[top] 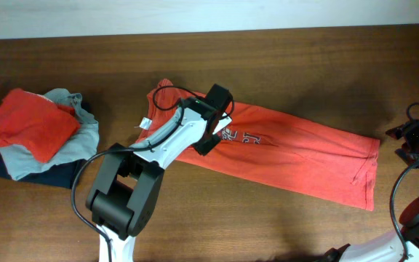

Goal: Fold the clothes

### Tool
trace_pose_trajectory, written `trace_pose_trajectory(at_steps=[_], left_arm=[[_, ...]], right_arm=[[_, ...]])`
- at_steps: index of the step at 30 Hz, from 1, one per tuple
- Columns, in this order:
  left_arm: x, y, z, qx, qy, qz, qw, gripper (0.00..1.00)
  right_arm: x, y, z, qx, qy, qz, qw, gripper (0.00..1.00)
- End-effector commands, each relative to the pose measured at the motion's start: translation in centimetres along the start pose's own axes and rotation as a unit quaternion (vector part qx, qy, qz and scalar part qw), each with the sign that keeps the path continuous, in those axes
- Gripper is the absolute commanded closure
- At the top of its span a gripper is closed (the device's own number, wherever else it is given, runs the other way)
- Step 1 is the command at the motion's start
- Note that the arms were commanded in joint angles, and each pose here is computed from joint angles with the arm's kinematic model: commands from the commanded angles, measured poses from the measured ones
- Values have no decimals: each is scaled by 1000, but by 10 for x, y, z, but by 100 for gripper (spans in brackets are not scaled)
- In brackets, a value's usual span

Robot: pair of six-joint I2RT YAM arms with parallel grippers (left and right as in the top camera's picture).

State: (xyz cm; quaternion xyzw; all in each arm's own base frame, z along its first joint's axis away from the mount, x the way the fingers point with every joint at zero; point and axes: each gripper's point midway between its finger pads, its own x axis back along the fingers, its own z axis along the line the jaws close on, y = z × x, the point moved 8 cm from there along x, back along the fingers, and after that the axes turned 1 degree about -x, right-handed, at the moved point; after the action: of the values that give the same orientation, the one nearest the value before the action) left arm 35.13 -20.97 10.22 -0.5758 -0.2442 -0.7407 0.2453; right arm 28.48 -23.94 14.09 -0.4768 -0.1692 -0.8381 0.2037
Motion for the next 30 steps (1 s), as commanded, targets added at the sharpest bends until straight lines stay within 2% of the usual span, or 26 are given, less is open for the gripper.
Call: trace_pose_trajectory(at_steps=[1, 5, 11, 14, 18, 22, 30], left_arm=[[-4, 4, 2, -6, 9, -10, 1000, 59], [-5, 9, 4, -3, 14, -24, 1000, 64], [0, 2, 0, -9, 22, 1, 1000, 64], [28, 7, -3, -29, 83, 3, 996, 65], [49, 18, -28, -54, 73, -35, 995, 64], [35, 17, -42, -66, 52, -22, 996, 64], [15, 19, -30, -33, 63, -13, 997, 65]], right_arm=[[10, 3, 7, 8, 8, -14, 1000, 35], [10, 3, 7, 8, 8, -14, 1000, 35], [10, 3, 8, 8, 8, -14, 1000, 35], [10, 3, 7, 8, 8, -14, 1000, 35], [10, 3, 8, 8, 8, -14, 1000, 35], [10, 3, 7, 8, 8, -14, 1000, 35], [10, 3, 7, 8, 8, -13, 1000, 35]])
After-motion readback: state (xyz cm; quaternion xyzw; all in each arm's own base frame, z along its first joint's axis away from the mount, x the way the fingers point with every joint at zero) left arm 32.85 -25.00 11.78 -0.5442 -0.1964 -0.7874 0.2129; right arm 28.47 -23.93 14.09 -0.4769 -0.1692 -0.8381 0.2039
